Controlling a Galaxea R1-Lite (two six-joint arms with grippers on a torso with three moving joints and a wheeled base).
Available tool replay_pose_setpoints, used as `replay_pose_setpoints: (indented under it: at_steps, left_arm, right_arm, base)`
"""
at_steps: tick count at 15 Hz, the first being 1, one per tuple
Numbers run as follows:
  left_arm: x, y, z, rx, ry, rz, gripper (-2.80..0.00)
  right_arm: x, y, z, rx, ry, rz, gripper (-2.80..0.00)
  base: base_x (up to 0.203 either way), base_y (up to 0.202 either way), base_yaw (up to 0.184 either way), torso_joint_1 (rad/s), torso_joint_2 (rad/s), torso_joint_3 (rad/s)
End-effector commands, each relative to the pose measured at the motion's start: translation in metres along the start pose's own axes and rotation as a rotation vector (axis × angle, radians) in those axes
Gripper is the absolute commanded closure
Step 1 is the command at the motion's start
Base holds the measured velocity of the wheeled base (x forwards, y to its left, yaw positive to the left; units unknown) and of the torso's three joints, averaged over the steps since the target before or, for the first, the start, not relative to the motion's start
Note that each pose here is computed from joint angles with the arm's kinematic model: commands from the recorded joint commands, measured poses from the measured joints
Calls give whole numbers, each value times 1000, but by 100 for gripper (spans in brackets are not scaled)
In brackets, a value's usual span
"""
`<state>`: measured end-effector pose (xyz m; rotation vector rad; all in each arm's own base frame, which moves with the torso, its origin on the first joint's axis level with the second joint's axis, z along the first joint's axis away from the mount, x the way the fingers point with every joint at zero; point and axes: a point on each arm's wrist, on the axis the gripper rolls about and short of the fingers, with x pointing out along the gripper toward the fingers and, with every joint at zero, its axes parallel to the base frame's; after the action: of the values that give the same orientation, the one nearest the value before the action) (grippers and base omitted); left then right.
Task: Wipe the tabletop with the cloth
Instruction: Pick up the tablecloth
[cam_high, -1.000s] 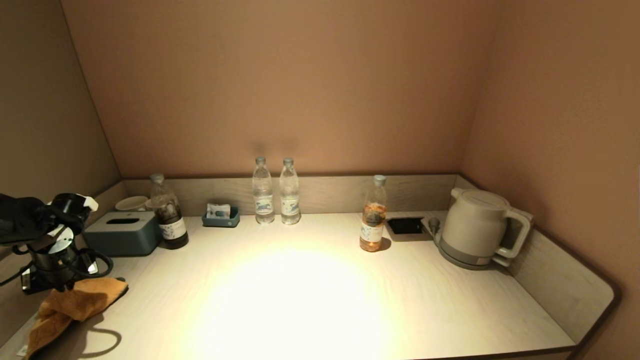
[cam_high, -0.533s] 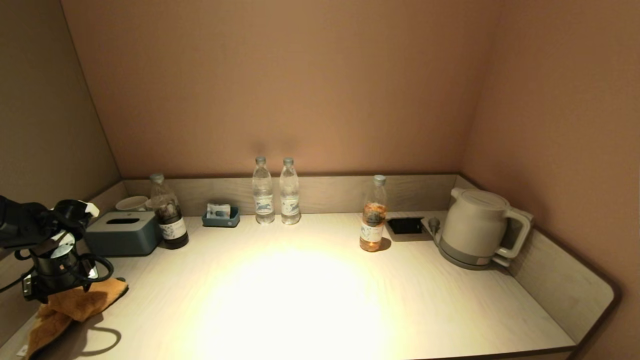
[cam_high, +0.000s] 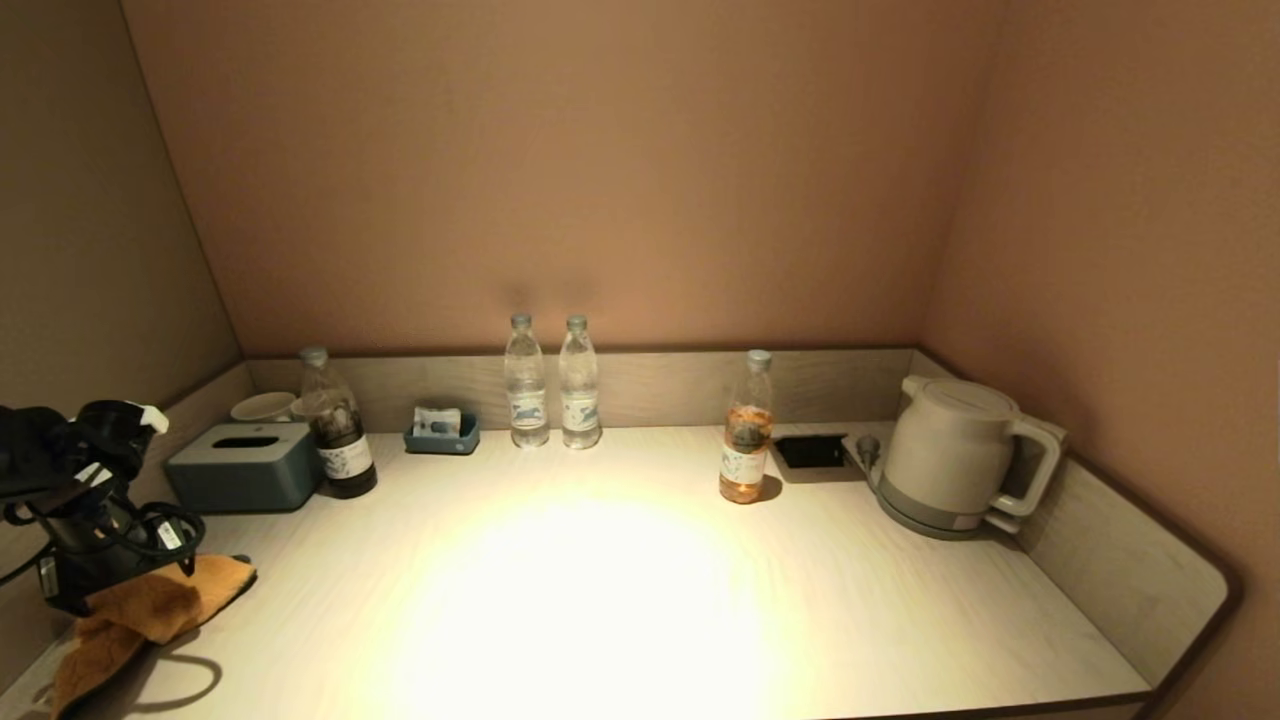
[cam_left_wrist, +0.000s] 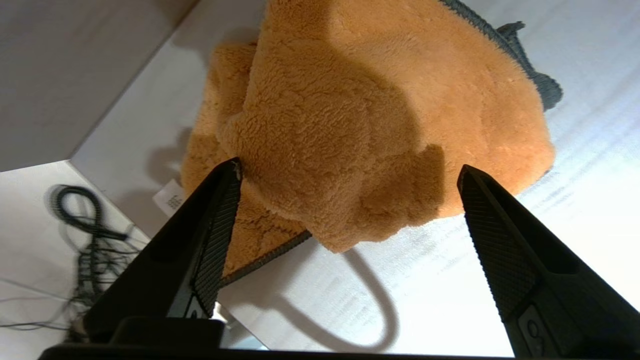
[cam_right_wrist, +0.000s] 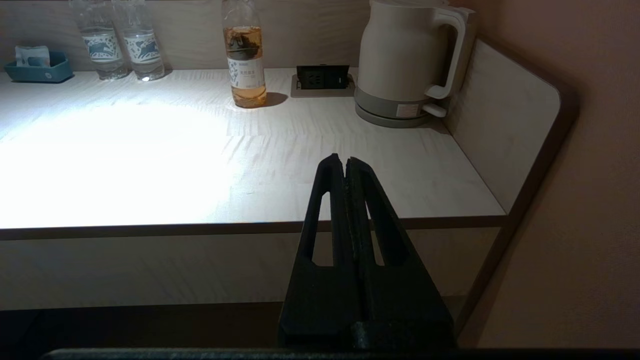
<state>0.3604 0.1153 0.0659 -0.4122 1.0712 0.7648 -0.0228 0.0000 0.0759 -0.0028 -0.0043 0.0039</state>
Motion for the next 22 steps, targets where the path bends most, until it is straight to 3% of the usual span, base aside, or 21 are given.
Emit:
replay_pose_setpoints:
  at_steps: [1, 3, 22]
  left_arm:
    - [0, 8, 5, -27, 8, -21, -280]
    - [3, 14, 6, -37, 38, -60, -280]
    - [53, 2, 8, 9, 98, -20, -280]
  right_arm:
    - [0, 0, 0, 0, 0, 1, 0]
    - [0, 0, 0, 0, 0, 1, 0]
    - [0, 0, 0, 0, 0, 1, 0]
  base:
    - [0, 0, 0, 0, 0, 0]
    - [0, 0, 0, 0, 0, 0]
    - [0, 0, 0, 0, 0, 0]
